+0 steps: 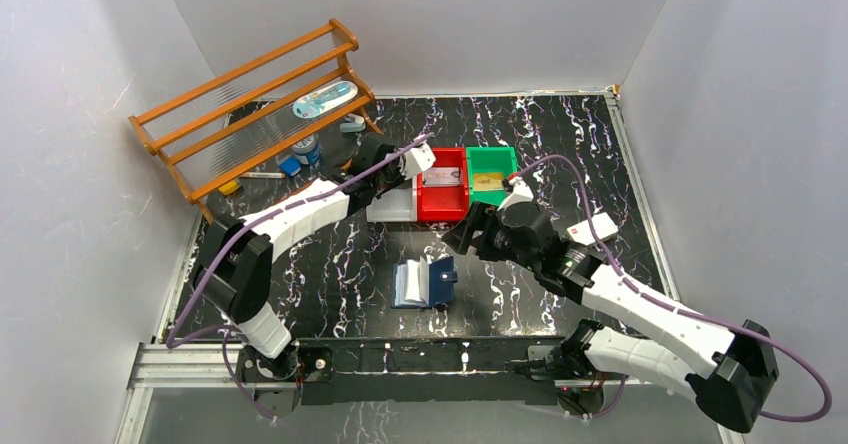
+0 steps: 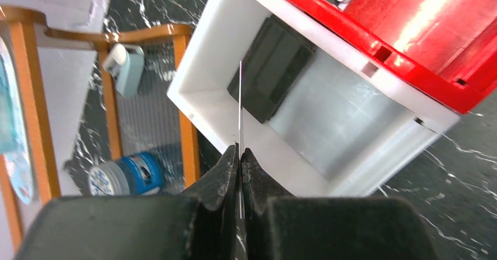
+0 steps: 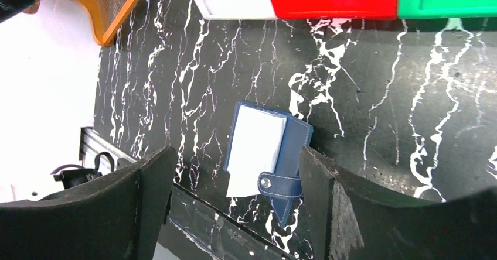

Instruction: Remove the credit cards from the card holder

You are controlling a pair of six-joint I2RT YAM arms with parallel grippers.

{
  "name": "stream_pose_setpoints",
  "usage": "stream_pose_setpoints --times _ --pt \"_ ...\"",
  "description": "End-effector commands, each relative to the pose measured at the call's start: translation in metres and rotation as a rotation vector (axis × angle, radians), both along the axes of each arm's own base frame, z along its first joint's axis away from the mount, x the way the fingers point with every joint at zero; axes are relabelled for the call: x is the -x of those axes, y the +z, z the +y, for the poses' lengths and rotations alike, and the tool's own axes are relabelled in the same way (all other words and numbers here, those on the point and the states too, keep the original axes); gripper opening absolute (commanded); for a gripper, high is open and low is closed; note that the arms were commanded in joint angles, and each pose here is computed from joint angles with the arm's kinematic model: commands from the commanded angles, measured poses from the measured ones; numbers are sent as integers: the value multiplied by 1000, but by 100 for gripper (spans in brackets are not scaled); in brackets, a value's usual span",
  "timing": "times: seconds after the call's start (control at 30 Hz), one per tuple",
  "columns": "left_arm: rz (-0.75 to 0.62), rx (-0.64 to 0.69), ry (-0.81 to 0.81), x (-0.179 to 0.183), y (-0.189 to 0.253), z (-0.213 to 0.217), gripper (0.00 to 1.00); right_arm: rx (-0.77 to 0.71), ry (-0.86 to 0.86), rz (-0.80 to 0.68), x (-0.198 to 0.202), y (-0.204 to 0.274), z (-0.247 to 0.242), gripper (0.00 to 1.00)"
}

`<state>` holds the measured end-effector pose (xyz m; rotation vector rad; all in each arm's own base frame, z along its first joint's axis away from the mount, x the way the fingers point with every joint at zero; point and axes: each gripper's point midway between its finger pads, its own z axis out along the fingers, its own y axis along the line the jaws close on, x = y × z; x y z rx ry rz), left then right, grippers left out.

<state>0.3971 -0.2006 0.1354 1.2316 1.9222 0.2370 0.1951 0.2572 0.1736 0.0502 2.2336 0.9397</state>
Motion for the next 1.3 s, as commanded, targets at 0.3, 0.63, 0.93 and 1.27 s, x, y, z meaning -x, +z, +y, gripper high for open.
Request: stream_pose_setpoints --times 0.3,0.63,0.93,1.27 --pt "-146 -125 -155 -56 -26 -23 0 -41 -204 -59 -7 16 -42 89" --pt "-187 -146 -133 -72 -48 -20 4 -37 -228 -58 -9 15 -46 90" --pt "-149 -144 -142 -71 -72 -20 14 -26 -214 -44 -10 12 -41 91" --pt "-93 -112 -127 -62 -84 -19 24 -32 -219 -40 -10 12 -41 91"
